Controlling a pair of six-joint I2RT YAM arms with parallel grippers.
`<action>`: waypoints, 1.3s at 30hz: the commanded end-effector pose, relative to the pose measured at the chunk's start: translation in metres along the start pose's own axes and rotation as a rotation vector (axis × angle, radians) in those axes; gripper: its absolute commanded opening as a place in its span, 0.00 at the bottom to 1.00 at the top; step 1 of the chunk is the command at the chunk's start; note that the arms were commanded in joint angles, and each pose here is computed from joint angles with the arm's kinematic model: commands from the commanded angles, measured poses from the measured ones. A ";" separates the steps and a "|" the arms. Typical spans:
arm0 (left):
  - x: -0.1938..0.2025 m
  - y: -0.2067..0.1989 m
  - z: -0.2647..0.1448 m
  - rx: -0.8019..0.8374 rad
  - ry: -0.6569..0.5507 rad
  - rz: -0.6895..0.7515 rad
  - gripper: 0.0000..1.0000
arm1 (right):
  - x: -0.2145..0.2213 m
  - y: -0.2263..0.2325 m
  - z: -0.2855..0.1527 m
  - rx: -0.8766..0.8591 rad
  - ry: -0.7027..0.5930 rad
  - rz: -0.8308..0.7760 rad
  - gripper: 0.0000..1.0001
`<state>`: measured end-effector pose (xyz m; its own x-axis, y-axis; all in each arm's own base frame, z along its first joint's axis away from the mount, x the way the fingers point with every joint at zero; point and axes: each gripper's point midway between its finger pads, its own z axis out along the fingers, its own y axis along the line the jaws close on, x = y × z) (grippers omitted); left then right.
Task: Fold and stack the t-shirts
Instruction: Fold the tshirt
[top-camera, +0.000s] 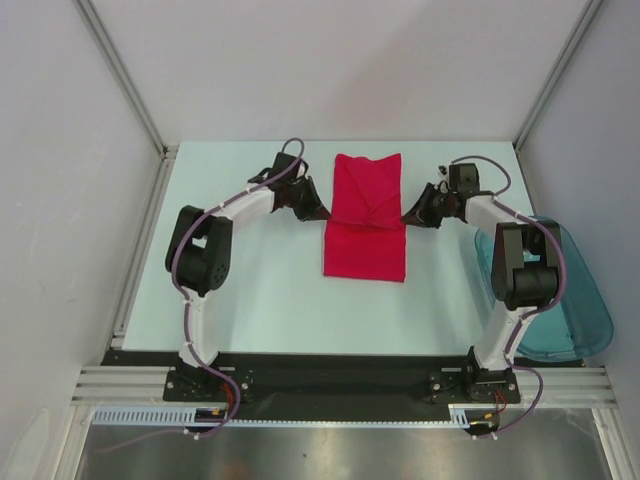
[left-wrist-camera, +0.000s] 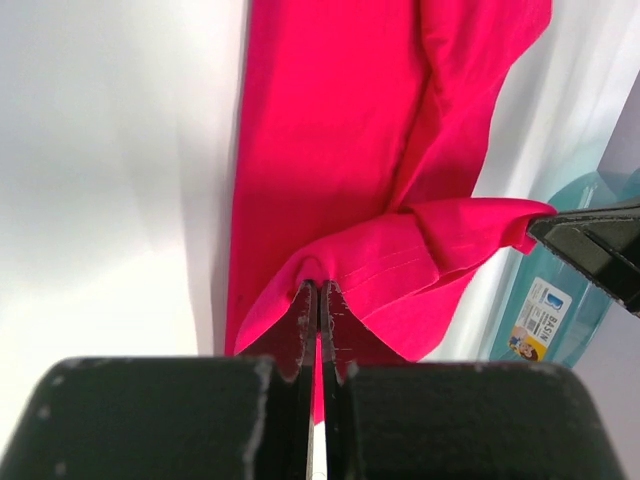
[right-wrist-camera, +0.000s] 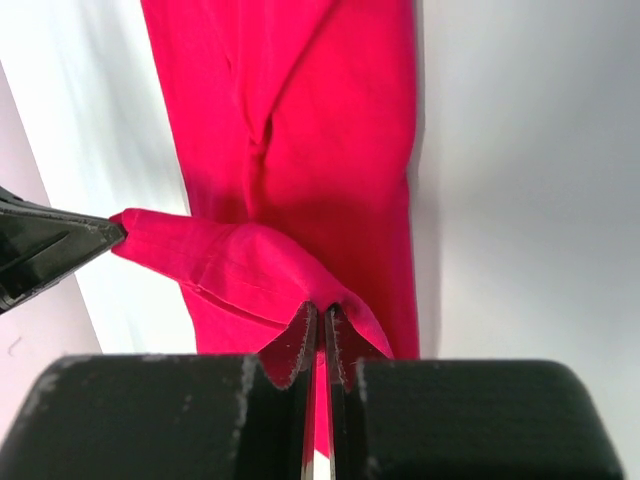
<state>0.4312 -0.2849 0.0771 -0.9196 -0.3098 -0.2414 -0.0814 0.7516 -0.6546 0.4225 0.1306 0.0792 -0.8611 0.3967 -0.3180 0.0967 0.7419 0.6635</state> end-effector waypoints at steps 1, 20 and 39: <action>-0.027 -0.017 -0.012 0.057 -0.053 0.033 0.00 | -0.028 0.011 0.000 -0.042 -0.056 -0.050 0.00; -0.043 -0.010 0.016 0.047 -0.034 0.017 0.03 | -0.041 -0.006 0.014 -0.046 -0.049 -0.014 0.09; -0.001 -0.039 -0.065 0.027 -0.141 0.274 0.51 | 0.007 0.029 -0.031 0.175 -0.169 -0.233 0.40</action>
<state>0.4280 -0.2411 0.1365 -0.8478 -0.2587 -0.4630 0.0353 0.8436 -0.5359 0.4164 0.1232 0.1304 -0.7766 0.2919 -0.5583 0.0027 0.8877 0.4604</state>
